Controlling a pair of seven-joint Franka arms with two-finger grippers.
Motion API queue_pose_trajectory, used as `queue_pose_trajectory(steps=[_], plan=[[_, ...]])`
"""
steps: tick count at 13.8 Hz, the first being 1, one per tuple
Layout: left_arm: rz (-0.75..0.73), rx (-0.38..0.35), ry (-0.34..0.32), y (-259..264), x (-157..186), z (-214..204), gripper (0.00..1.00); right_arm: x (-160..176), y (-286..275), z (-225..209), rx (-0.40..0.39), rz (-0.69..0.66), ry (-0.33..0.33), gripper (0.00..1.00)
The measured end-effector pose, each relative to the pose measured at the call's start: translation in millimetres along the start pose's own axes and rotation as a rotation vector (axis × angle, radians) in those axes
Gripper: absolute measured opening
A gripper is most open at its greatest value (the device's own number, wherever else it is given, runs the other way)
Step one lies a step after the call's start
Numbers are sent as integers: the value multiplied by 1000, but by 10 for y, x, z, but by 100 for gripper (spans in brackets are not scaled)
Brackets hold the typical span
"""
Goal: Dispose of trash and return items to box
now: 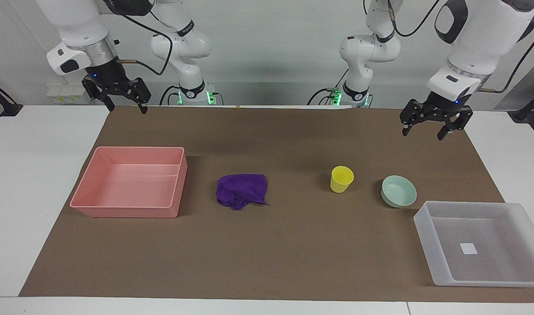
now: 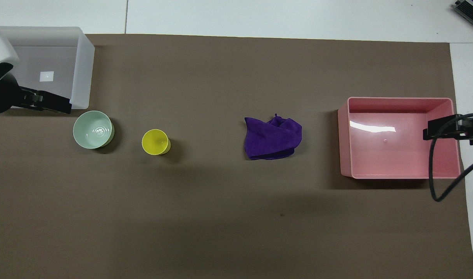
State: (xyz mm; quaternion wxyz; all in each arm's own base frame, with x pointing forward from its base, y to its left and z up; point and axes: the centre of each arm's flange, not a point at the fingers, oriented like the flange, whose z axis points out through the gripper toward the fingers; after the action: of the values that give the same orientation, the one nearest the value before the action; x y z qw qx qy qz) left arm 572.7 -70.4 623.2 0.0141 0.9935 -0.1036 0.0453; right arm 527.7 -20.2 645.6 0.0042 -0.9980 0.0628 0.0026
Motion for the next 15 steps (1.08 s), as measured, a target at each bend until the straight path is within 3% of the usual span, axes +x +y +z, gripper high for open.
queue_pose_trajectory(steps=[4,11,15], plan=[[-9,1,-4,-50,-8,6,100,-1,37,-10,-45,-1,4,100],[-25,2,-14,-137,-22,70,100,0,15,-8,-50,-6,6,100],[-47,8,1,-271,-16,94,100,112,-111,180,-20,-25,69,100]])
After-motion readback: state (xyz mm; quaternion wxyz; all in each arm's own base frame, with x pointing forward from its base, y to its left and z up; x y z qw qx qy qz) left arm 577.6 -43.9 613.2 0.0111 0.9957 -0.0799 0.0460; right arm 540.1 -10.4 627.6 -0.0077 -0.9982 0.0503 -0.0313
